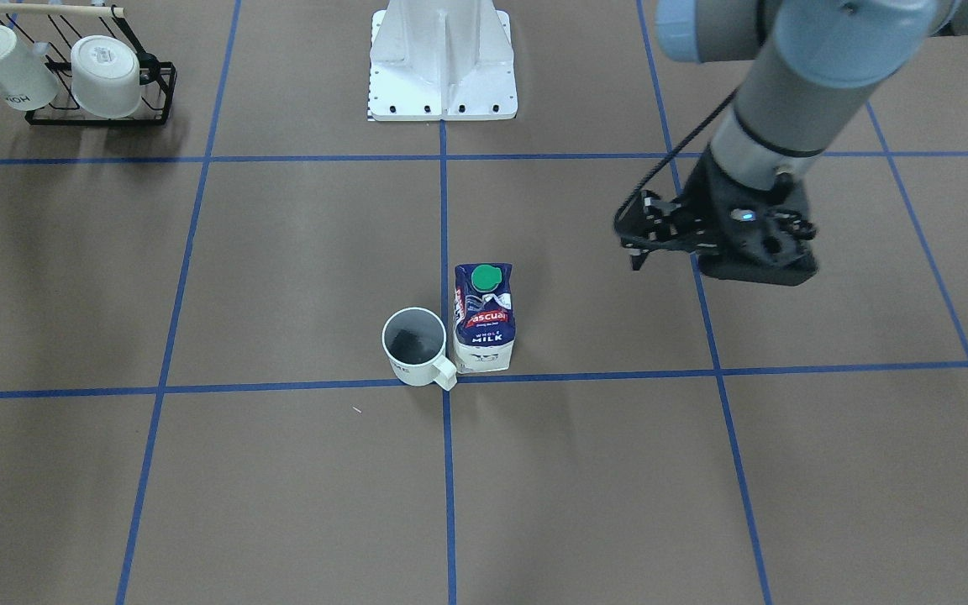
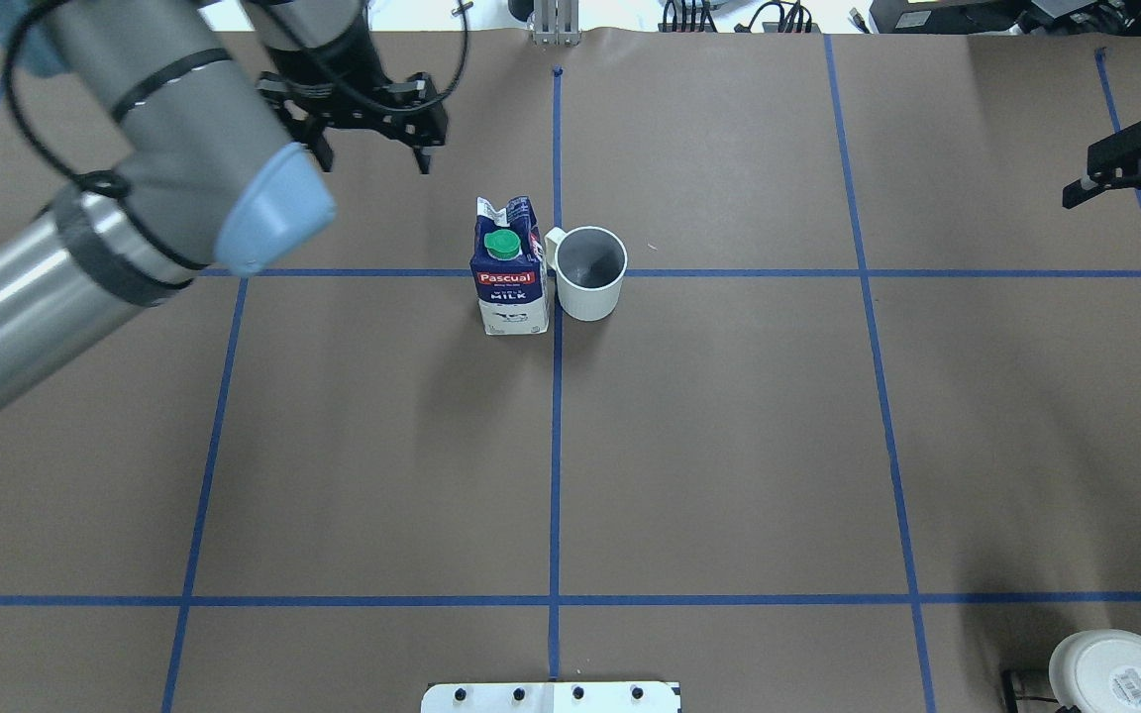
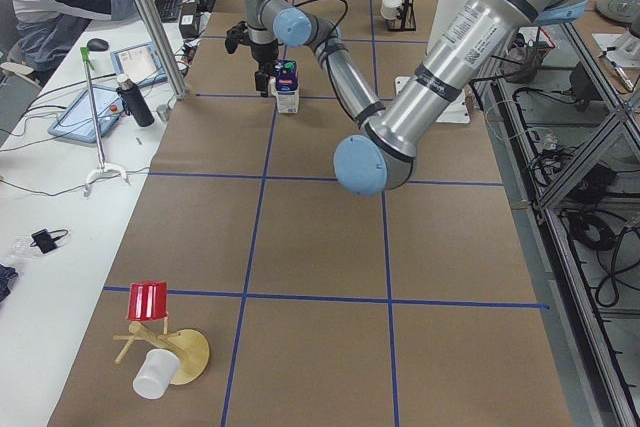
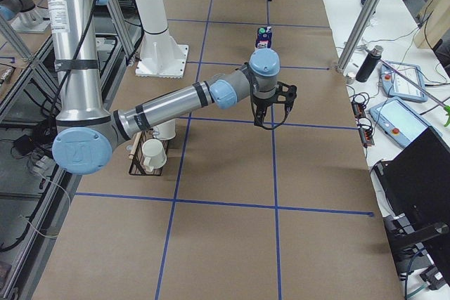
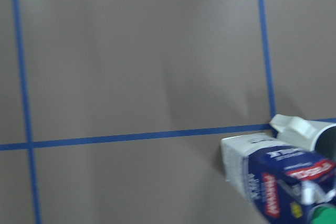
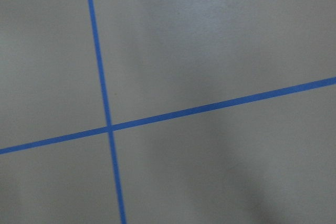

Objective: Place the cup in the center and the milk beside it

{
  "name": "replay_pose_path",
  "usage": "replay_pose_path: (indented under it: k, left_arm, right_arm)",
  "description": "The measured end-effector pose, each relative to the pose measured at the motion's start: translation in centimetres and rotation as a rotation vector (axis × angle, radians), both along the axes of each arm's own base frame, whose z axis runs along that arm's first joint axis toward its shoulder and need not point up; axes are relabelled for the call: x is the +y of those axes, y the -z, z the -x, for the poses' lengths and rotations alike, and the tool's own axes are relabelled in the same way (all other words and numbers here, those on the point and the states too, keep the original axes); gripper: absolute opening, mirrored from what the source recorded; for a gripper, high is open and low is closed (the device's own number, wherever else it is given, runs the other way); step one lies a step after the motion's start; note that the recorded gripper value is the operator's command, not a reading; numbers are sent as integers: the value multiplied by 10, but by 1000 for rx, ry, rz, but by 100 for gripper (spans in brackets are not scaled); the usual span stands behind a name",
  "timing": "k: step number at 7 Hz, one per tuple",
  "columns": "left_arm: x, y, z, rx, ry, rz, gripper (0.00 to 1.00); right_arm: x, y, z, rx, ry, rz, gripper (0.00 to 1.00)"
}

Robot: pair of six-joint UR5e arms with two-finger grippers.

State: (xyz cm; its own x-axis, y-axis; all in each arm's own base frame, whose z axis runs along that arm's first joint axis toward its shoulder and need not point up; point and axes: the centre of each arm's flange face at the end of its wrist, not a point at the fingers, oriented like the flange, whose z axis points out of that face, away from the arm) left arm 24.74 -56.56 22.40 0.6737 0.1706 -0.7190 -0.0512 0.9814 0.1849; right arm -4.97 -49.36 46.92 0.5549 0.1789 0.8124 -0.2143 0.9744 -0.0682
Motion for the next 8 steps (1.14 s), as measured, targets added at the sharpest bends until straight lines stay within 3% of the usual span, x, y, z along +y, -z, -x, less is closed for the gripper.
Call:
replay_pose_path:
  k: [2, 5, 8]
  left_arm:
    - [3, -99, 106, -51, -55, -85, 98]
    - [21, -241, 232, -50, -115, -147, 98]
    - [42, -291, 275, -70, -108, -123, 98]
  right_arm:
    - [12, -60, -51, 92, 43, -86, 100]
    - [14, -109, -94, 138, 80, -136, 100]
    - [11, -114, -103, 192, 82, -158, 100]
